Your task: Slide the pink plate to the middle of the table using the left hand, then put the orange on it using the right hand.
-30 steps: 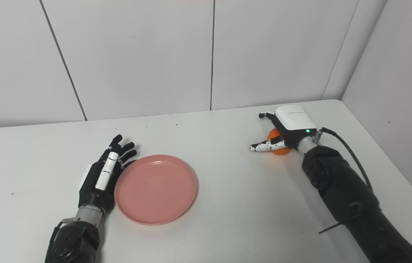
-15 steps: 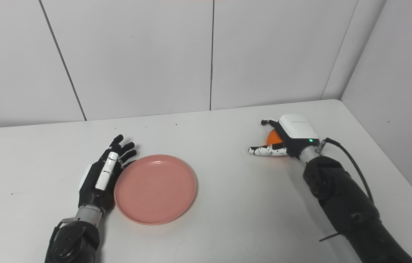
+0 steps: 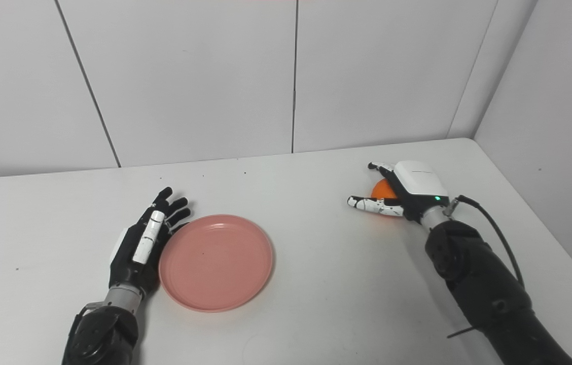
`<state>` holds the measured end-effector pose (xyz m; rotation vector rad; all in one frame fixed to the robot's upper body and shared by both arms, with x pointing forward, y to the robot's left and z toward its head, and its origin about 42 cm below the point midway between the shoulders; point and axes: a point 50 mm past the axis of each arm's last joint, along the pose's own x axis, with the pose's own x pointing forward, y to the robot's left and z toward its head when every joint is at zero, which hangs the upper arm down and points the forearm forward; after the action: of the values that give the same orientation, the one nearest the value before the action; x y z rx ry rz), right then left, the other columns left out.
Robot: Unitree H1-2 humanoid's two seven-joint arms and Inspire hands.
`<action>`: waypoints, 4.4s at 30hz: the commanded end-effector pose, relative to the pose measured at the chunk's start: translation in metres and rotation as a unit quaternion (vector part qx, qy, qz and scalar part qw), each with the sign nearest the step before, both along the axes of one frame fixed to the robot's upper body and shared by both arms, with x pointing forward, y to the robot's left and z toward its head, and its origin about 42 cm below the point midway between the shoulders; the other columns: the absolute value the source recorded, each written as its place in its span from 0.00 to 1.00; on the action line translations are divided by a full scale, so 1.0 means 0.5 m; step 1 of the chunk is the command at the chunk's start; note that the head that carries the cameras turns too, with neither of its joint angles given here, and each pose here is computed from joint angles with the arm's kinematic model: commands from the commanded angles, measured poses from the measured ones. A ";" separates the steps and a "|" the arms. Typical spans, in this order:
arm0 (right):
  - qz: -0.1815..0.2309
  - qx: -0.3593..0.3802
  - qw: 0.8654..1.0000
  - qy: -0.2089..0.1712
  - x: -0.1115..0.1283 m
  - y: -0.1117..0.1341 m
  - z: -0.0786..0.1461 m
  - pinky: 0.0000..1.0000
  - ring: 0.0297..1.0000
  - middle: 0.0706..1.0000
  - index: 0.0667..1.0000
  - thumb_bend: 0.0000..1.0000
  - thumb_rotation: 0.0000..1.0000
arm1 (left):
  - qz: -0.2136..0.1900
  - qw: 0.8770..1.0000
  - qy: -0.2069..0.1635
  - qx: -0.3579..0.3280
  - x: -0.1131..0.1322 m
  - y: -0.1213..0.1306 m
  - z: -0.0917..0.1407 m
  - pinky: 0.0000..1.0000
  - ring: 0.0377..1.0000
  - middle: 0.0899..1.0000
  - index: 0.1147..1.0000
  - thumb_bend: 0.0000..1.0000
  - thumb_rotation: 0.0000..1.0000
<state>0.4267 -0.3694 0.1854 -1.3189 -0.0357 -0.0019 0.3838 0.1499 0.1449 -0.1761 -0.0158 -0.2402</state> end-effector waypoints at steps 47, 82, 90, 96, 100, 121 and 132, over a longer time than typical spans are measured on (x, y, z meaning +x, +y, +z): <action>0.037 0.010 0.994 -0.099 0.008 0.010 0.094 0.36 0.42 0.52 0.46 0.50 0.16 | -0.022 1.000 -0.020 -0.010 0.003 -0.015 0.031 0.78 0.81 0.80 0.83 0.74 0.69; 0.260 0.056 0.931 -0.249 -0.047 0.221 0.260 0.29 0.35 0.45 0.45 0.49 0.17 | -0.018 1.000 -0.020 -0.014 0.000 -0.057 0.032 0.78 0.81 0.81 0.88 0.76 0.66; 0.320 0.068 0.913 -0.242 -0.073 0.302 0.270 0.32 0.37 0.45 0.45 0.49 0.16 | -0.016 0.999 -0.019 -0.019 -0.002 -0.062 0.033 0.79 0.81 0.80 0.88 0.74 0.65; 0.354 0.065 0.904 -0.229 -0.094 0.341 0.272 0.33 0.38 0.46 0.45 0.49 0.17 | -0.014 1.000 -0.016 -0.023 -0.001 -0.062 0.037 0.78 0.81 0.79 0.87 0.74 0.65; 0.362 0.063 0.904 -0.220 -0.103 0.350 0.274 0.30 0.35 0.43 0.45 0.49 0.17 | -0.013 0.999 -0.017 -0.025 0.001 -0.064 0.040 0.78 0.80 0.78 0.87 0.76 0.65; 0.402 0.042 0.897 -0.179 -0.136 0.368 0.229 0.32 0.37 0.48 0.45 0.48 0.17 | -0.011 1.000 -0.021 -0.015 0.003 -0.086 0.038 0.76 0.79 0.76 0.86 0.74 0.66; 0.414 0.052 0.894 -0.161 -0.145 0.407 0.209 0.30 0.35 0.47 0.45 0.48 0.17 | -0.017 0.999 -0.025 -0.014 0.002 -0.063 0.039 0.76 0.80 0.74 0.86 0.73 0.67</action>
<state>0.3570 -0.1724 0.2751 -1.1124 -0.7885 0.5135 0.3792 0.1192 0.1469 -0.2041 0.0027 -0.2581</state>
